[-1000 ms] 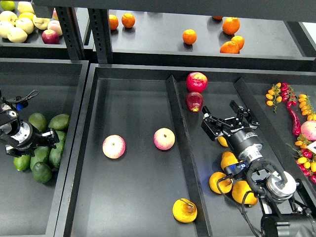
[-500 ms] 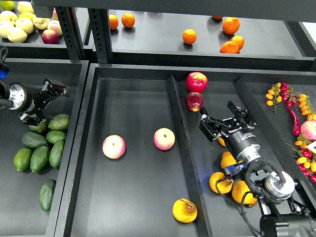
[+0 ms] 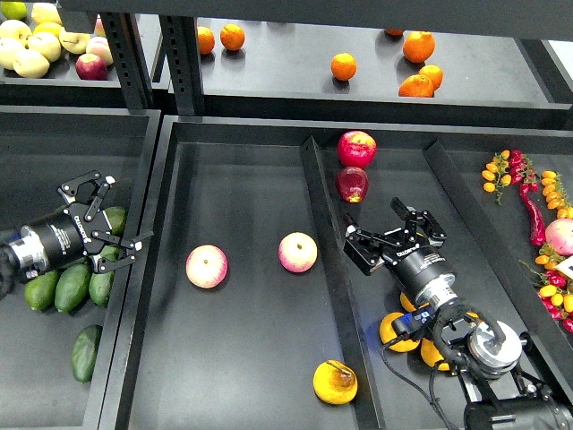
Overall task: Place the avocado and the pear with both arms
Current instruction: 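Withdraw the left gripper back over the middle bin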
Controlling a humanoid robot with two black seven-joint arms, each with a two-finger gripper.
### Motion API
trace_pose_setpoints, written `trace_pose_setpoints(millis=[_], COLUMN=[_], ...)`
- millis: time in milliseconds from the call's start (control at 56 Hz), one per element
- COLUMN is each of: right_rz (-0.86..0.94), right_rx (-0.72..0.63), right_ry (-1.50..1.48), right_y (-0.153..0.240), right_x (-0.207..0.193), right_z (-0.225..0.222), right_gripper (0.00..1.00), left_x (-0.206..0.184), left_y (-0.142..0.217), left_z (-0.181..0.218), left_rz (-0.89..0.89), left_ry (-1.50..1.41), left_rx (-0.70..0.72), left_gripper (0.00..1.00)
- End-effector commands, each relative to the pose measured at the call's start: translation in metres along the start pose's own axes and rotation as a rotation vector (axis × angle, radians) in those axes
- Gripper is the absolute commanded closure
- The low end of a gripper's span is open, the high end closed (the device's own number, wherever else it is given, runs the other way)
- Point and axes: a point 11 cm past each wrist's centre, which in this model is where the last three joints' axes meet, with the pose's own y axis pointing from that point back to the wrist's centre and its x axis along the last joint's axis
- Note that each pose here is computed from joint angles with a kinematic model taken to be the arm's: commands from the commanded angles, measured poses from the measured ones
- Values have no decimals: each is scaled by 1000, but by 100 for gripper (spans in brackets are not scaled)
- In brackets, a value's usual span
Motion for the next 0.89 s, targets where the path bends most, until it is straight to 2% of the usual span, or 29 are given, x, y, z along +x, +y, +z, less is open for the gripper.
trace_pose_setpoints(millis=[0,161,304,446,625,750,875], right_rz=[-12,-12,5,18,-8,-70,-111], right_rx=[-21,-76,-155,-276,-379,-501,-581], right_ry=[3,18,116,227,402,576,672], right_y=[-1,-3,8,21,39,50,59], right_x=[-3,-4,-2,-2,-4,-10,-7], right_z=[4,14,5,1,-7,-9,-5], right_gripper=[0,0,0,0,0,0,0], left_x=[-15,-41,-67,-67,-54,-49,-40], left_y=[3,2,1,17,29,33,40], left_z=[-21,-48,-46,-39,-63,-74,-80], left_rz=[-86,-197,-293,-292,-240,-220,-176], left_ry=[120,263,353,339,383,403,436], left_rx=[-81,-206,-349,-396,-381,-368,-443], left_gripper=[1,1,1,1,1,0,0])
